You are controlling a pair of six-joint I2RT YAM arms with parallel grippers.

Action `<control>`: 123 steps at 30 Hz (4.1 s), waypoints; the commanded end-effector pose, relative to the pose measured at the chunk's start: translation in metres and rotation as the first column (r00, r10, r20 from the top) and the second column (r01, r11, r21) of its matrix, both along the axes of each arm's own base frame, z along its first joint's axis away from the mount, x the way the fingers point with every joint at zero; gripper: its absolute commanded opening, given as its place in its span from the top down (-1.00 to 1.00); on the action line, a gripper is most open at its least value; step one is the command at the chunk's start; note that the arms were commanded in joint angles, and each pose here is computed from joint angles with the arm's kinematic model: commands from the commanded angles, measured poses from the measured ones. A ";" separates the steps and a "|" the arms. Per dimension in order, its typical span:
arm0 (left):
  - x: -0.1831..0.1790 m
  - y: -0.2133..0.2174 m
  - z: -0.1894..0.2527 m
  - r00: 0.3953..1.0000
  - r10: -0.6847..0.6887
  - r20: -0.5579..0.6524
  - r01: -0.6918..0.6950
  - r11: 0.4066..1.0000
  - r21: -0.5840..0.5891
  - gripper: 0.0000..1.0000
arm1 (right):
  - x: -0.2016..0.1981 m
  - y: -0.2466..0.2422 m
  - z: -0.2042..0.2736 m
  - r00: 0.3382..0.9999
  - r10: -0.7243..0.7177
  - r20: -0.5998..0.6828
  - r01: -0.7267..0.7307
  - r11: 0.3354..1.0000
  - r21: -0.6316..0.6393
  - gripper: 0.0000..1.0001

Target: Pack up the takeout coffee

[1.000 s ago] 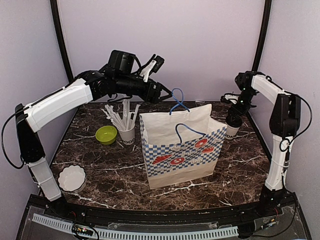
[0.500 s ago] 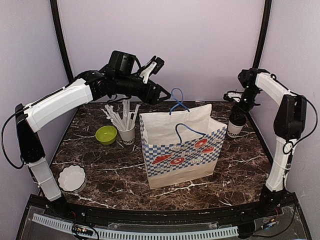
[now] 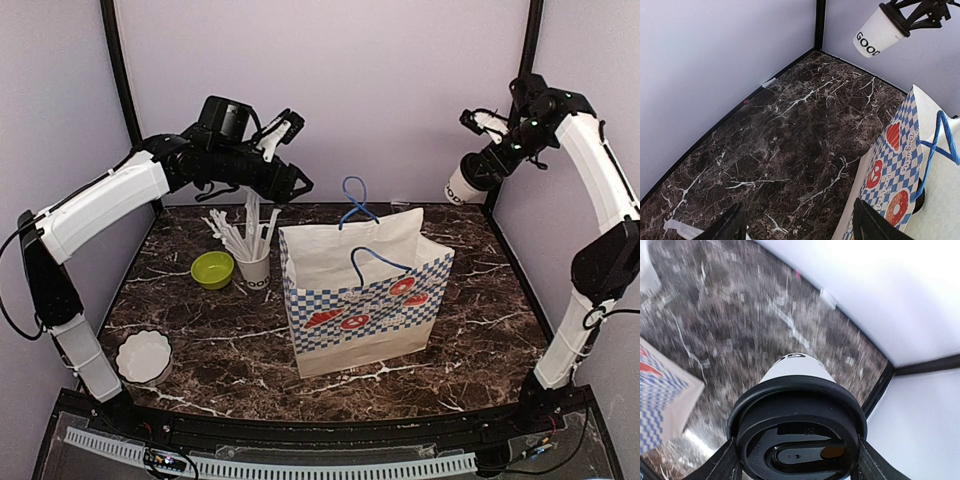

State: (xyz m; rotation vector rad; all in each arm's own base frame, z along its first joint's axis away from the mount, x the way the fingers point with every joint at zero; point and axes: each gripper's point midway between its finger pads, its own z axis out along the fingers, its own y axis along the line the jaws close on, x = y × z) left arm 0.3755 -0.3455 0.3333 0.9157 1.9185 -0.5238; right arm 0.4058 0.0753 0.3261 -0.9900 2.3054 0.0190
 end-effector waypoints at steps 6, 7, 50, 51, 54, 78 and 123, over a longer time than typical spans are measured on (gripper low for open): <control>-0.021 0.030 0.019 1.000 0.027 -0.004 -0.027 1.000 0.011 -0.48 | -0.077 0.080 0.123 0.884 0.300 0.358 -0.394 0.891 0.226 -0.21; -0.021 0.032 0.019 0.999 0.035 -0.004 -0.035 0.999 0.012 -0.48 | -0.086 0.085 0.128 0.870 0.320 0.374 -0.421 0.878 0.228 -0.21; 0.010 0.110 0.017 0.935 0.302 0.187 -0.302 0.953 -0.033 -0.48 | -0.174 0.285 -0.017 0.674 0.738 -0.027 -0.731 0.662 -0.167 -0.11; 0.008 0.111 0.017 0.934 0.302 0.190 -0.301 0.953 -0.037 -0.47 | -0.178 0.287 -0.019 0.666 0.746 -0.031 -0.739 0.652 -0.169 -0.10; 0.007 0.114 0.016 0.931 0.305 0.201 -0.304 0.952 -0.036 -0.48 | -0.188 0.289 -0.024 0.653 0.756 -0.044 -0.748 0.633 -0.199 -0.10; 0.004 0.123 0.008 0.927 0.322 0.193 -0.314 0.947 -0.073 -0.48 | -0.336 0.253 -0.083 0.423 0.874 -0.239 -0.872 0.321 -0.370 -0.01; -0.043 0.130 0.039 0.956 0.262 0.130 -0.243 0.959 -0.147 -0.47 | -0.147 0.315 -0.050 0.742 0.669 0.047 -0.644 0.730 -0.227 0.05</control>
